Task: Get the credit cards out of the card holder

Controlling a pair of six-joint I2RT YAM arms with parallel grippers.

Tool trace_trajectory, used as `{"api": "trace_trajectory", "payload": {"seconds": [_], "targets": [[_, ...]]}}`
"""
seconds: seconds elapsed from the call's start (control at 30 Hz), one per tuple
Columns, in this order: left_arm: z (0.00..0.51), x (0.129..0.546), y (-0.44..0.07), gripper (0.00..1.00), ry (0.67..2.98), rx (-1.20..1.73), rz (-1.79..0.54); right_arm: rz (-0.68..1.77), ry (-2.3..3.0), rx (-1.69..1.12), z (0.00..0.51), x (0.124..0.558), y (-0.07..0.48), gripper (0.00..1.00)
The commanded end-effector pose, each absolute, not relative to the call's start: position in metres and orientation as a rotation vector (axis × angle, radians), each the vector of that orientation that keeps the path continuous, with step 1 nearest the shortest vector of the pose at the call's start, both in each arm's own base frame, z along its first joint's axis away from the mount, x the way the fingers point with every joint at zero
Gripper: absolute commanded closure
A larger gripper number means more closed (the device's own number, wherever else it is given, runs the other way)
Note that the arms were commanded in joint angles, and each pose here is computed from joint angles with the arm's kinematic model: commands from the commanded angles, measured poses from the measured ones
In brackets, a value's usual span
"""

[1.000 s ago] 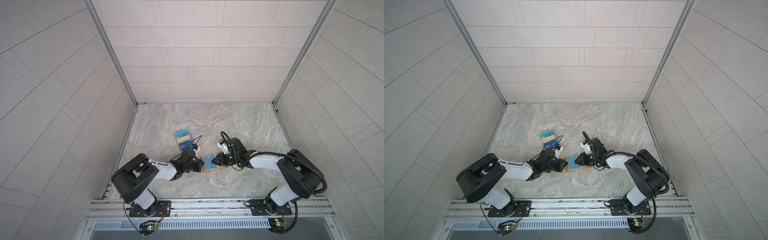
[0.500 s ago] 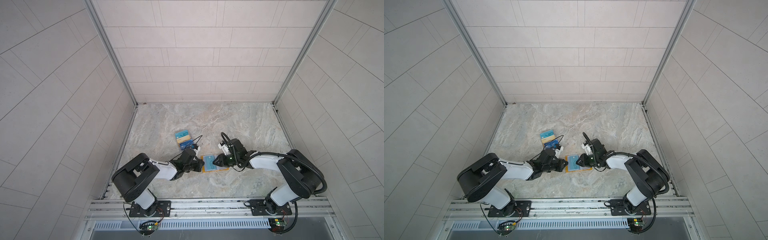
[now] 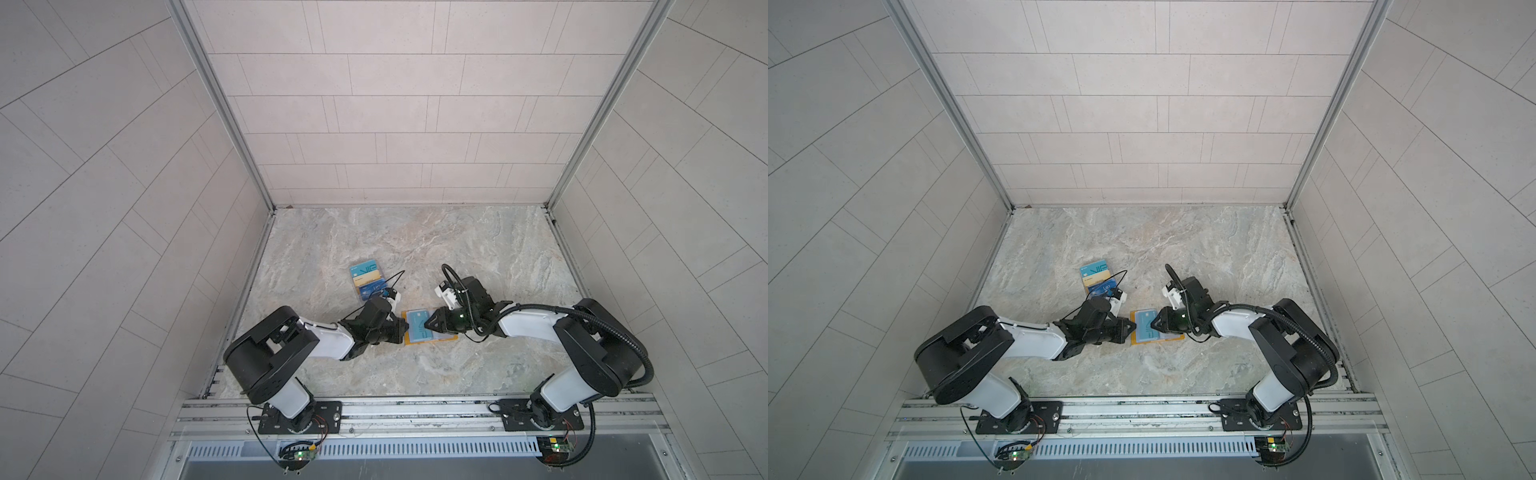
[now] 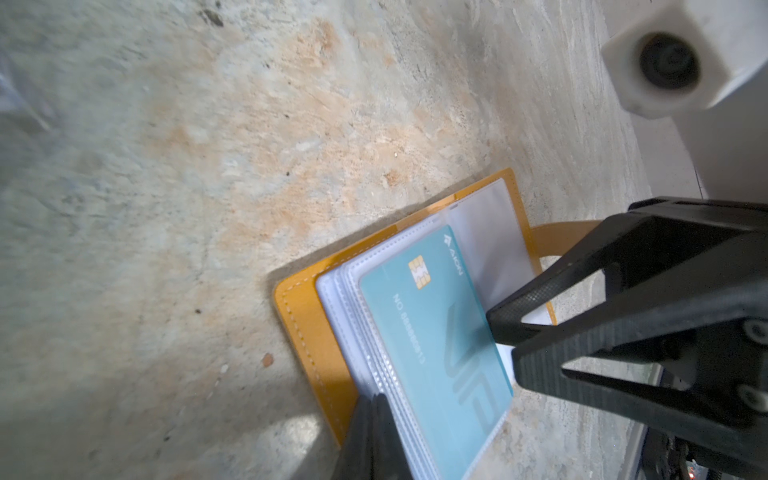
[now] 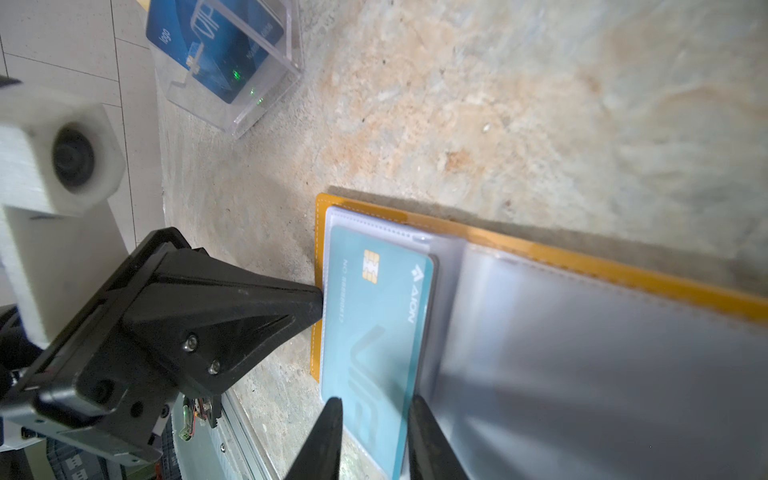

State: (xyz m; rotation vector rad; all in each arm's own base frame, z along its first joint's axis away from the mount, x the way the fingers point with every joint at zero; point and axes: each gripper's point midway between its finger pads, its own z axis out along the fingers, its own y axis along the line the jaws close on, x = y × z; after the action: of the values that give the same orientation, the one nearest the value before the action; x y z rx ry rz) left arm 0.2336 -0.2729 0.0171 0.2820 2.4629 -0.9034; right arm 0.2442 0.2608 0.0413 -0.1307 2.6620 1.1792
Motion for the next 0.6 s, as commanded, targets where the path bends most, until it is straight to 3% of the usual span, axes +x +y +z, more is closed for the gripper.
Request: {"api": "trace_trajectory", "payload": {"seconds": [0.0,0.2,0.57], "targets": [[-0.007,0.224,-0.259,1.0,2.567,0.282,-0.811,1.147,2.667,-0.119,0.04,0.249,0.26,0.7],[-0.007,0.224,-0.259,1.0,2.565,0.285,-0.812,1.069,2.693,-0.117,0.034,0.254,0.255,0.68],[-0.009,0.225,-0.261,1.0,2.571,0.288,-0.812,1.228,2.651,-0.14,0.045,0.25,0.272,0.69]]}}
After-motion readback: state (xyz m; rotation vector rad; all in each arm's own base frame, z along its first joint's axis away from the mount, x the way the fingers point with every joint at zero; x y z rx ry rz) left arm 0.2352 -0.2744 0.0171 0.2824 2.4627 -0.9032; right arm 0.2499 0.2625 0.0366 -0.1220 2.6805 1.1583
